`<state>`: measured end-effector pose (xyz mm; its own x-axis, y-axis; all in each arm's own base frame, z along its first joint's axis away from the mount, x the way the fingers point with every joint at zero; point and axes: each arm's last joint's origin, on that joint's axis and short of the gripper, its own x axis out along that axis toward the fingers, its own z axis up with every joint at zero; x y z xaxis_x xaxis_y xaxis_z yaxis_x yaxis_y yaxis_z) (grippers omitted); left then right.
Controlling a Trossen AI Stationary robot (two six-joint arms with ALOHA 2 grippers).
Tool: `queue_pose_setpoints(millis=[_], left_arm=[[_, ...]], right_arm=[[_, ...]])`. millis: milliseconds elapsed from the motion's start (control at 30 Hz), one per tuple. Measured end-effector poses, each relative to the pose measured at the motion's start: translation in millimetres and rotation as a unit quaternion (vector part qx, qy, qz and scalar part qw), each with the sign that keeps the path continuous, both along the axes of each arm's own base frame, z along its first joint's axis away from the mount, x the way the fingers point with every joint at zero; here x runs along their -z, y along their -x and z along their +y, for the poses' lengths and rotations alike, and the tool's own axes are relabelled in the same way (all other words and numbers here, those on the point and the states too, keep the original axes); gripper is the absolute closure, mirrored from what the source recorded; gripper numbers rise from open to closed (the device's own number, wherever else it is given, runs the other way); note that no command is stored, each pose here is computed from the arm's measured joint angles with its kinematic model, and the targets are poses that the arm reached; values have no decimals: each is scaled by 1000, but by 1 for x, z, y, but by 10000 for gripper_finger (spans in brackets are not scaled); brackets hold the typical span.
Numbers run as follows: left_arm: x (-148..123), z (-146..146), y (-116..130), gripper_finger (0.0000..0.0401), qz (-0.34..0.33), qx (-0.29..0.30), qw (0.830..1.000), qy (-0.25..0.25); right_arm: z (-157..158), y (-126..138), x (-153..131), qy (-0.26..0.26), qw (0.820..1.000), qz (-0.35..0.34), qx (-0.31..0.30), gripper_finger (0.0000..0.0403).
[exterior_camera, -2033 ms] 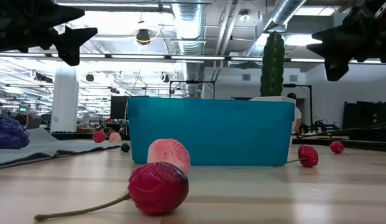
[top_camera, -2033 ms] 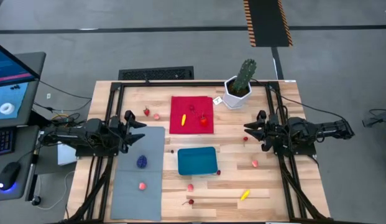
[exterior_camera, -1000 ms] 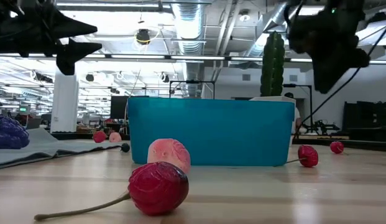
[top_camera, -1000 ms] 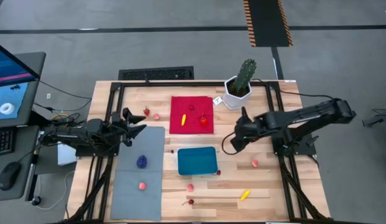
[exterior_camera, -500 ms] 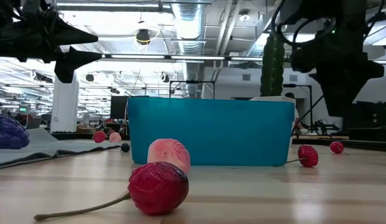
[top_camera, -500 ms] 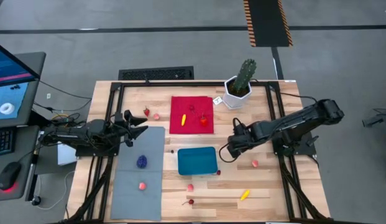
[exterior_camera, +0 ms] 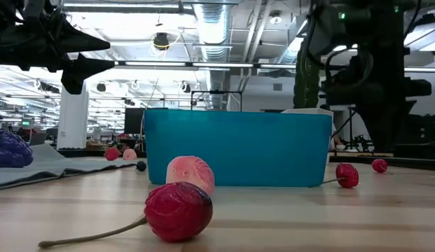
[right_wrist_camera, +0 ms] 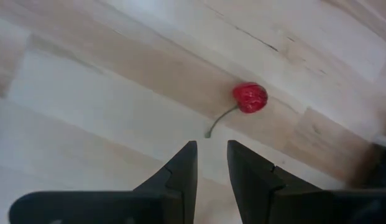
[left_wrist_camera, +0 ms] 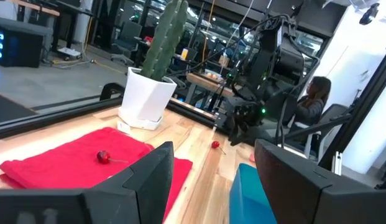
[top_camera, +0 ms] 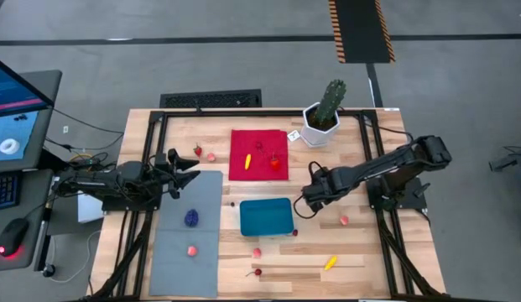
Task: Pick and placing Produce into tupperware
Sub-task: Put the cherry into the blue bin
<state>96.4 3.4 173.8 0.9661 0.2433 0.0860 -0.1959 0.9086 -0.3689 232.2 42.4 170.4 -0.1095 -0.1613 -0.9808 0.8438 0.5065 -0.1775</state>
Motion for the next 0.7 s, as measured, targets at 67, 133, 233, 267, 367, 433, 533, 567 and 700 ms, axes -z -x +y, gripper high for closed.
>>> queue_pose_setpoints(millis=[67, 133, 233, 267, 367, 433, 533, 567, 700], left_arm=[[0, 0, 0, 186, 0, 0, 1000, 0], [0, 0, 0, 186, 0, 1, 1000, 0], [1, 0, 0, 186, 3, 4, 1000, 0], [1, 0, 0, 186, 3, 5, 1000, 0], [1, 0, 0, 186, 2, 7, 1000, 3], [1, 0, 0, 186, 2, 8, 1000, 3], [1, -1, 0, 186, 2, 14, 1000, 3], [1, -1, 0, 186, 2, 15, 1000, 3], [1, -1, 0, 186, 4, 16, 1000, 3]], right_arm=[[0, -1, 5, -1, 1000, 13, 0, 292], [0, -3, 11, -2, 1000, 26, 1, 292], [1, -5, 18, 0, 999, 36, -1, 292], [1, -6, 19, 1, 999, 41, -5, 292], [0, -7, 24, 3, 999, 50, -8, 292], [-2, -8, 26, 3, 999, 53, -7, 292], [-5, -9, 28, 7, 998, 56, -13, 292], [-6, -10, 28, 11, 998, 54, -12, 292], [-12, -12, 31, 12, 998, 55, -16, 292]])
